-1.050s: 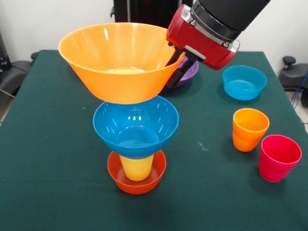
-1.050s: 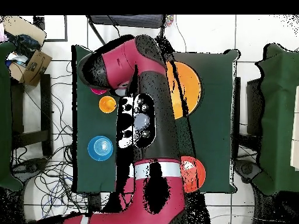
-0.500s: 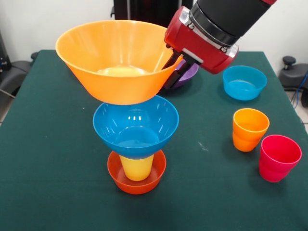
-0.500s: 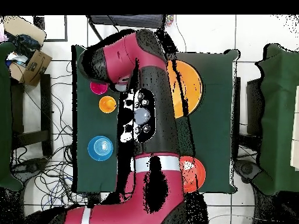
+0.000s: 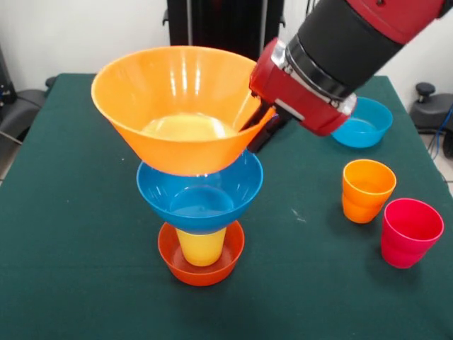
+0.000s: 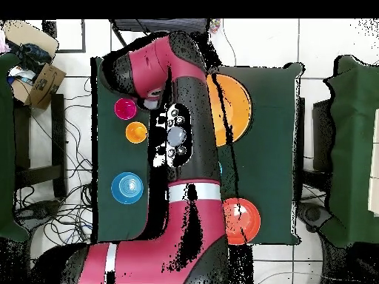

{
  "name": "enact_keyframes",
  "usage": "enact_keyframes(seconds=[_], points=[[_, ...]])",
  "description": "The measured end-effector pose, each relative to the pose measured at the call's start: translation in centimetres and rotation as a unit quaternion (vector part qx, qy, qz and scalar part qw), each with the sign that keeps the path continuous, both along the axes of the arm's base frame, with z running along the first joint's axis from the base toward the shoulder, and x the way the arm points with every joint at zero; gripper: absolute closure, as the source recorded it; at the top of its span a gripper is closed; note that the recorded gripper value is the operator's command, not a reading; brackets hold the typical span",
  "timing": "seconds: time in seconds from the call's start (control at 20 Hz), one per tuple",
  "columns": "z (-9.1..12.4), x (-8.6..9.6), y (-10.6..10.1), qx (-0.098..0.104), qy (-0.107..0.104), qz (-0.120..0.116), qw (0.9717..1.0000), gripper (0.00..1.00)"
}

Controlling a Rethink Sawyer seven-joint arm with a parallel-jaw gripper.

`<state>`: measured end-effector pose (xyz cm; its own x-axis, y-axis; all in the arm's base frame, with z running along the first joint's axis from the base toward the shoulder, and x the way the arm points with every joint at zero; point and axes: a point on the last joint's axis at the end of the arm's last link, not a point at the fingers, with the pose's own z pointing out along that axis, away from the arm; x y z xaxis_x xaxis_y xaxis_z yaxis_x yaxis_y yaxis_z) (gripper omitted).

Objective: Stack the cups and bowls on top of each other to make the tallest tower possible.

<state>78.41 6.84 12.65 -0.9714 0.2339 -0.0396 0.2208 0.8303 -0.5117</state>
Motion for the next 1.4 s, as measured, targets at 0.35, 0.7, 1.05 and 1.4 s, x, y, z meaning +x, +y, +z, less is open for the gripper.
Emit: enact_keyframes(seconds=[0.35,0.7,1.05,1.4], points=[[-1.9,0.9,0.9,0.006,0.003,-0.004,1.0,1.0],[-2.6,1.4,1.7,0.016,0.002,-0.01,0.9998,1.0],[-2.3,1.6,2.5,0.016,0.006,-0.015,0.9997,1.0],[-1.3,2.3,3.7,0.014,-0.002,-0.013,0.9998,1.0]])
